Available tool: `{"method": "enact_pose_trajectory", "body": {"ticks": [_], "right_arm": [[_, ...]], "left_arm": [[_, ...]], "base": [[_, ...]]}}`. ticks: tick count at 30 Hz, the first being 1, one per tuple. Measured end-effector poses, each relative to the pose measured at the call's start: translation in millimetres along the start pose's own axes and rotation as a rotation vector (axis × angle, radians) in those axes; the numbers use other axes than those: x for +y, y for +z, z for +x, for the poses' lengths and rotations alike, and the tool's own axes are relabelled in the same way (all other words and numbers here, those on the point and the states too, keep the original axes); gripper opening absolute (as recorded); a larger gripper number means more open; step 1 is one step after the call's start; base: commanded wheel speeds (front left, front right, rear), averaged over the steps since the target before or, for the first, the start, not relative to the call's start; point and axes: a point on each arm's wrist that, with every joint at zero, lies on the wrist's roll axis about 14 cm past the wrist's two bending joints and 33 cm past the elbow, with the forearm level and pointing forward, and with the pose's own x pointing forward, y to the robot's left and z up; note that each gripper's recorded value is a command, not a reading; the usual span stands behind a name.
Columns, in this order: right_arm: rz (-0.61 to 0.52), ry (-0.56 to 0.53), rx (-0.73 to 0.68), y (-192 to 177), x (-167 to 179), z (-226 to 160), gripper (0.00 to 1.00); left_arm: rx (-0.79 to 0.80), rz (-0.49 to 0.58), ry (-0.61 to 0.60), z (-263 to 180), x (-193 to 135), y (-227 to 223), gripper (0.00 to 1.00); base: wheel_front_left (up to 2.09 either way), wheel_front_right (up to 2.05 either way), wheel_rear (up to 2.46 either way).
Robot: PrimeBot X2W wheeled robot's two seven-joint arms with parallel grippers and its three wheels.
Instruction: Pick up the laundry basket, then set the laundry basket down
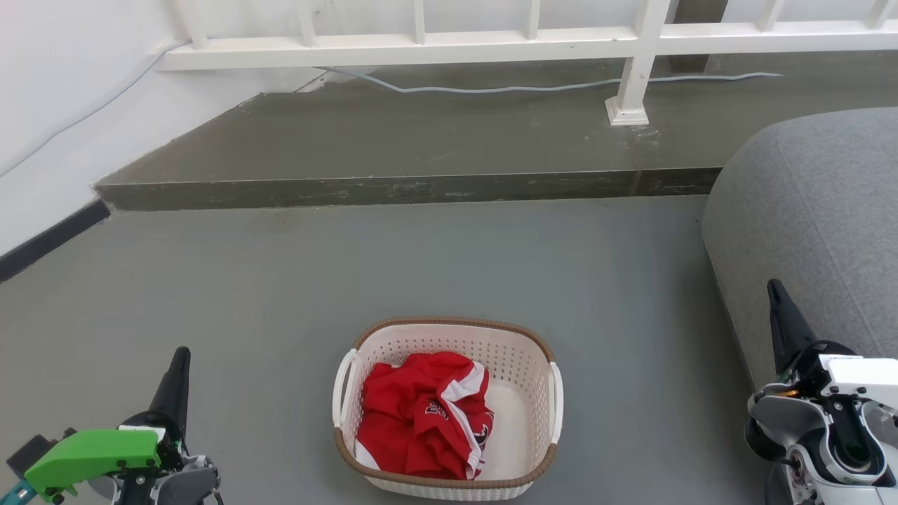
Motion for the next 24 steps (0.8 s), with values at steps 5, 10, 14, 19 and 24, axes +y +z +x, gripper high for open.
{"method": "enact_pose_trajectory", "body": {"ticks": [5, 10, 14, 19, 24], "right_arm": [[0.001, -0.001, -0.001, 0.2, -0.5, -0.1, 0.0], [0.002, -0.002, -0.002, 0.2, -0.7, -0.1, 0.0], [0.002, -0.003, -0.002, 0.1, -1.0, -0.1, 0.0], [0.003, -0.003, -0.002, 0.3, -1.2, -0.1, 0.0], [0.003, -0.005, -0.003, 0.6, -1.6, -0.2, 0.0]], "left_arm": [[0.001, 0.0, -0.003, 1.0, -1.0, -0.1, 0.0], [0.0, 0.0, -0.001, 1.0, -0.4, 0.1, 0.0], [0.0, -0.001, 0.001, 0.9, 0.3, 0.2, 0.0], [-0.001, -0.001, 0.004, 0.7, 1.3, 0.4, 0.0], [0.006, -0.001, 0.007, 0.6, 2.0, -0.5, 0.0]], "base": [[0.0, 0.0, 0.0], [0.0, 0.0, 0.0], [0.0, 0.0, 0.0], [0.0, 0.0, 0.0], [0.0, 0.0, 0.0]]}}
